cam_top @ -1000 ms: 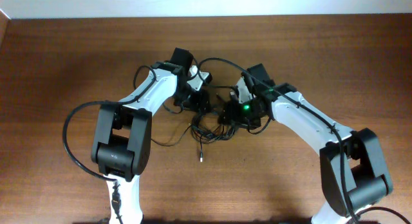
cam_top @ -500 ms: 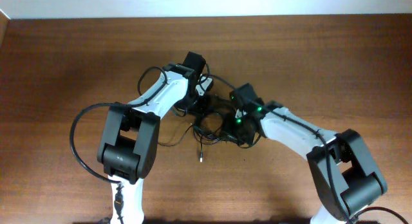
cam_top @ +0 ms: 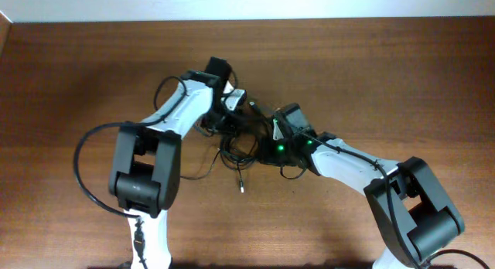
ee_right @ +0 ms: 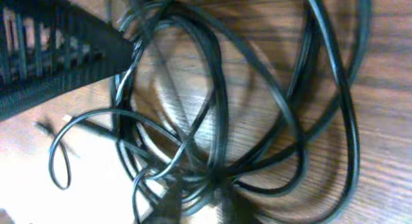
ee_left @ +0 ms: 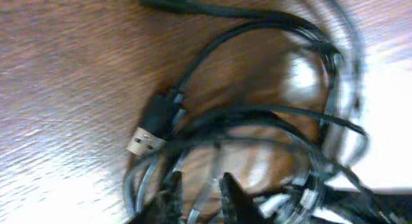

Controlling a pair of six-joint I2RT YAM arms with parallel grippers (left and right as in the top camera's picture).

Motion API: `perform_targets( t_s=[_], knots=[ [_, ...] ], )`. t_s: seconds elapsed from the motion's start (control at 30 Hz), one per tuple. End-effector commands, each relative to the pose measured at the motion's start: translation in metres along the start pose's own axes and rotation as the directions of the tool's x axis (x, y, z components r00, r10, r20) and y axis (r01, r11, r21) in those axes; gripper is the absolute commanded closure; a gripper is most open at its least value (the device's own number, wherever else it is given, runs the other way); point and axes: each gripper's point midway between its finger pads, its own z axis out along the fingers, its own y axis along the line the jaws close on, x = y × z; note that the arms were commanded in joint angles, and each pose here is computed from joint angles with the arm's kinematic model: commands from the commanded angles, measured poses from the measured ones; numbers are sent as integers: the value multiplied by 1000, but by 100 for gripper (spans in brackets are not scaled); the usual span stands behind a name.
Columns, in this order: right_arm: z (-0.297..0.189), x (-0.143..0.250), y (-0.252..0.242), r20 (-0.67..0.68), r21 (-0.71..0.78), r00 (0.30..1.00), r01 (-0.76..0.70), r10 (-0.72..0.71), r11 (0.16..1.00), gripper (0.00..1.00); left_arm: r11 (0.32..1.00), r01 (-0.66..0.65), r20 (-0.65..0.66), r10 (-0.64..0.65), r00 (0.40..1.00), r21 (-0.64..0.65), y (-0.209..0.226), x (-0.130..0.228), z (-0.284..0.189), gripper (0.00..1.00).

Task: Untangle cables

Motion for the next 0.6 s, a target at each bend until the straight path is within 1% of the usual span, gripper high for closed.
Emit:
perform_targets(
  t_s=[0.0, 0.03, 0.07, 0.1, 0.13, 0.17, 0.23, 0.3, 0.37, 0.43, 0.47, 0.5, 0.57],
  knots=[
    [-6, 0, 2, -52, -98, 999, 8, -13, 995, 67, 976, -27, 39, 19, 999, 217, -16, -8, -12, 68],
    [-11, -1, 4, -69, -140, 998, -10, 0, 990, 65, 976, -24, 40, 16, 999, 217, -15, -8, -13, 66],
    [-17, -3, 9, -98, -193, 995, -38, 20, 981, 58, 977, -26, 40, 18, 999, 213, -14, -8, -12, 62],
    [-23, -2, 12, -130, -226, 991, -62, 33, 972, 54, 977, -29, 39, 21, 999, 209, -15, -8, -12, 59],
    [-28, 1, 16, -168, -250, 985, -88, 47, 964, 52, 982, -29, 34, 23, 999, 186, -11, -7, -10, 58],
    [-31, 9, 21, -212, -277, 976, -111, 52, 955, 52, 986, -32, 29, 27, 999, 161, -8, -7, -7, 62],
    [-29, 22, 22, -252, -260, 966, -121, 54, 958, 51, 987, -27, 25, 23, 999, 159, -8, -8, -3, 67],
    [-25, 34, 29, -282, -255, 959, -108, 33, 961, 49, 990, -4, 18, 2, 1000, 143, -3, -9, 4, 69],
    [-16, 51, 41, -304, -243, 953, -63, -15, 968, 49, 991, 37, -6, -36, 999, 128, 4, -7, 16, 71],
    [-5, 62, 38, -286, -164, 958, -15, -33, 986, 49, 991, 43, -19, -41, 999, 130, 6, -6, 22, 72],
    [3, 68, 33, -275, -99, 961, -7, -20, 995, 45, 990, 43, -19, -41, 999, 132, 5, -6, 22, 73],
    [7, 74, 31, -275, -68, 961, -8, -11, 998, 44, 990, 43, -19, -41, 999, 132, 5, -6, 22, 73],
    [17, 86, 31, -304, -52, 953, -9, -8, 999, 44, 990, 44, -20, -41, 999, 133, 5, -6, 22, 74]
  ],
)
